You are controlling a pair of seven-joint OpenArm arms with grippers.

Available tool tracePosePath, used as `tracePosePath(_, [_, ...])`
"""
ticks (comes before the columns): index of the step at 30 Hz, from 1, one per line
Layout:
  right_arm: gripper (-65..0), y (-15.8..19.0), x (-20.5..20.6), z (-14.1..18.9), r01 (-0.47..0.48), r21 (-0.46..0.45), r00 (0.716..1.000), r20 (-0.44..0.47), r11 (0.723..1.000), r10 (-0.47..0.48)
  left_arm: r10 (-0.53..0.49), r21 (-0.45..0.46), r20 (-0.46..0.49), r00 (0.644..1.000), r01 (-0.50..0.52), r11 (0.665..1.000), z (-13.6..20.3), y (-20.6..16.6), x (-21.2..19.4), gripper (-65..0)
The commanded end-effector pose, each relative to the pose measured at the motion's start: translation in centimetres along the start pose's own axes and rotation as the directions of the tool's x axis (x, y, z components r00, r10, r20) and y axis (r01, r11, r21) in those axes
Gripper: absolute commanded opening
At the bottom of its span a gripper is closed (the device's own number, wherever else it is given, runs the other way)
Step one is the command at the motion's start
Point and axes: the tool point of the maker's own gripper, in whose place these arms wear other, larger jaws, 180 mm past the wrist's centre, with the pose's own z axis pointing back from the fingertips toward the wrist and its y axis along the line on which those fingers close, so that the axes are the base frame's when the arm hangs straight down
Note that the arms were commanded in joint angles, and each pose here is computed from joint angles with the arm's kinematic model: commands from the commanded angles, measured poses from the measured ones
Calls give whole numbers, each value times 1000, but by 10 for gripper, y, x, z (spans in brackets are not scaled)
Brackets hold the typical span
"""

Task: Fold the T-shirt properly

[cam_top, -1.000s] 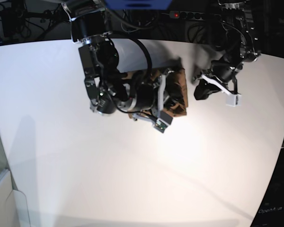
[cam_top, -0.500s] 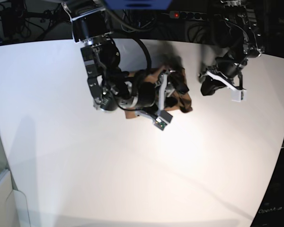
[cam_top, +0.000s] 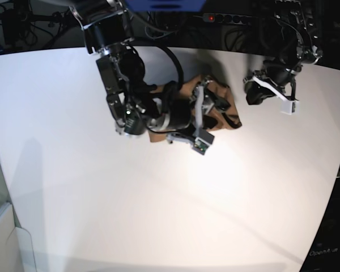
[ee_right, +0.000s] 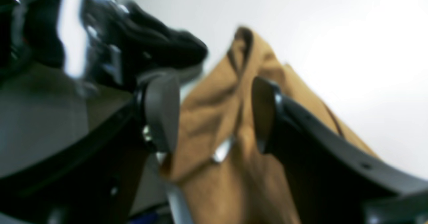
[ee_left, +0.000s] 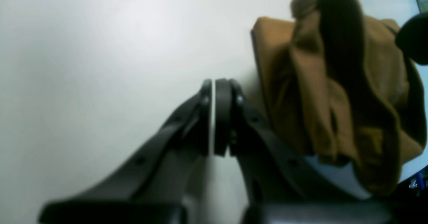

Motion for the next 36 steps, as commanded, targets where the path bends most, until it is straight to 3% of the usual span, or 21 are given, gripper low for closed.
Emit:
tracePosePath(1, [-398, -6, 16, 7, -33, -11, 998, 46, 999, 33, -26, -16, 51, 998, 27, 1000, 5, -2, 17, -633])
tracePosePath(5, [-596, -28, -6, 23, -47, -62, 999, -19, 997, 46, -61, -101, 66, 996, 67, 993, 21, -11, 21, -633])
tracePosePath(7, [-647, -39, -15, 31, -58, -85, 997, -47, 995, 54, -73, -147, 89, 993, 86, 985, 30, -20, 28, -633])
tracePosePath(12, [-643, -54, -28, 46, -80, -124, 993, -93, 989, 69, -116, -175, 35, 993, 121, 977, 34, -24, 28, -633])
tracePosePath(17, [-643, -48, -38, 44, -61, -110, 994, -101, 992, 50, -132, -181, 40, 990, 137, 974, 30, -29, 35, -633])
tracePosePath(26, [-643, -10, -13, 13, -16, -25, 1000, -8, 1000, 15, -133, -172, 32, 991, 137, 976, 30, -24, 34, -633])
tracePosePath(36, [-643, -4, -11, -2, 38, 13, 999, 31, 999, -39, -133, -171, 29, 991, 136, 976, 31, -24, 32, -633])
